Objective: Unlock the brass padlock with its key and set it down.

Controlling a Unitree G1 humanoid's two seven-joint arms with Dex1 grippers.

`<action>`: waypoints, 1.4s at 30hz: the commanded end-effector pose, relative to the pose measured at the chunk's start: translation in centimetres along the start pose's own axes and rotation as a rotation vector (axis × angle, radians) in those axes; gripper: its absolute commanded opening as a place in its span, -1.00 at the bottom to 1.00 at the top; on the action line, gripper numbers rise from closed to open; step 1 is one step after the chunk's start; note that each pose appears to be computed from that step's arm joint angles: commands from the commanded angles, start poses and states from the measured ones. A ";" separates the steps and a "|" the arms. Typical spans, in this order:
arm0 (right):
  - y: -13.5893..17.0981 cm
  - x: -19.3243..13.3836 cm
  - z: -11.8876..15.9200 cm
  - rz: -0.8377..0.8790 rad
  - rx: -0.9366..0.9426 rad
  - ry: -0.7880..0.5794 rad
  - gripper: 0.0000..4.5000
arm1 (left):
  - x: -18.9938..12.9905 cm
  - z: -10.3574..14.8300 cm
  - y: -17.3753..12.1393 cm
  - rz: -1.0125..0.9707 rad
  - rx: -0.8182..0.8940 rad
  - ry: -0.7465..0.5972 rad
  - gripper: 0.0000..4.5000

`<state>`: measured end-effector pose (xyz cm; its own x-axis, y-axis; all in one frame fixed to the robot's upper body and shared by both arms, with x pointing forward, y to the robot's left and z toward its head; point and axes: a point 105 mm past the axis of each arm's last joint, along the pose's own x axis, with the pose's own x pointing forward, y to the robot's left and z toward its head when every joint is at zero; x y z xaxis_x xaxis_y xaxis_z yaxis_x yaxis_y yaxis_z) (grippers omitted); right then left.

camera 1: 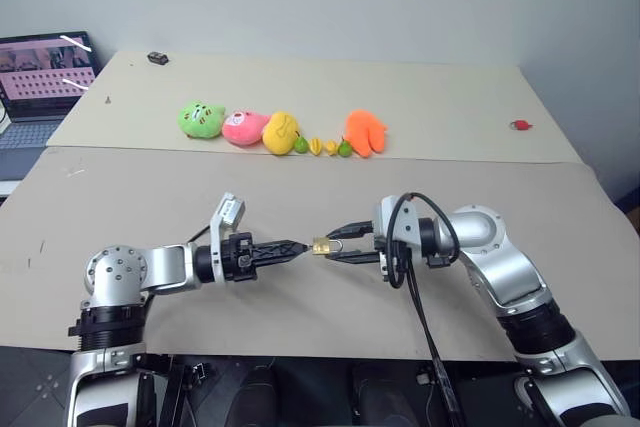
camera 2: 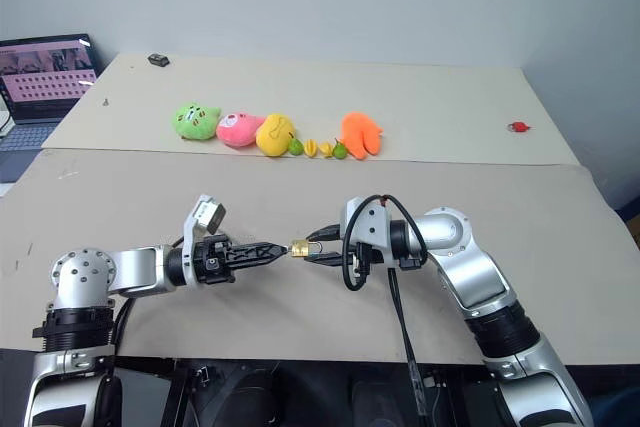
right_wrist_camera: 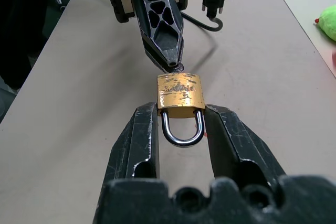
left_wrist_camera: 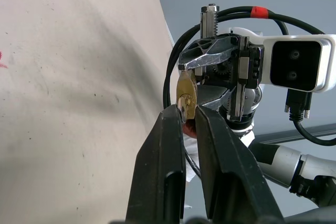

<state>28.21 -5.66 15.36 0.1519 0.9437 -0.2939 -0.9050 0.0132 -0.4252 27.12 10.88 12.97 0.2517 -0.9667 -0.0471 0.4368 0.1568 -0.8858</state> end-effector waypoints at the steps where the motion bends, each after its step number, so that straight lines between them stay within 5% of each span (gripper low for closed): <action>1: 0.0 0.0 1.3 0.005 -0.052 -0.033 -0.60 | 0.4 0.2 -1.2 -0.052 0.034 -0.004 -0.77; 9: -0.1 0.0 1.3 0.002 -0.051 -0.033 -0.60 | 0.9 0.5 -1.3 -0.059 0.029 -0.022 -0.77; 11: -0.1 0.0 1.3 0.002 -0.052 -0.032 -0.60 | 1.0 0.6 -1.2 -0.050 0.039 -0.035 -1.00; 15: -0.2 0.0 1.2 0.002 -0.052 -0.030 -0.60 | 1.2 0.9 -0.5 0.016 0.096 -0.057 -1.00; 22: -0.3 0.1 1.3 0.007 -0.058 -0.033 -0.60 | 1.1 0.6 -0.1 0.080 0.357 -0.043 -1.00; 29: -0.4 0.1 1.3 0.007 -0.059 -0.034 -0.60 | 0.8 0.5 -0.5 0.044 0.430 -0.032 -1.00; 36: -0.4 0.2 1.2 0.008 -0.062 -0.035 -0.60 | 0.7 0.8 -1.5 -0.005 0.800 -0.069 -1.00; 42: -0.4 0.2 1.2 0.010 -0.065 -0.034 -0.60 | 0.7 0.4 -1.3 -0.032 0.933 -0.056 -1.00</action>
<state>28.42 -5.52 15.15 0.1436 0.9423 -0.3025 -0.9053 0.0015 -0.4248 27.34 10.40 13.79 0.2815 -0.9596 -0.0010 0.9387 0.2756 -0.2070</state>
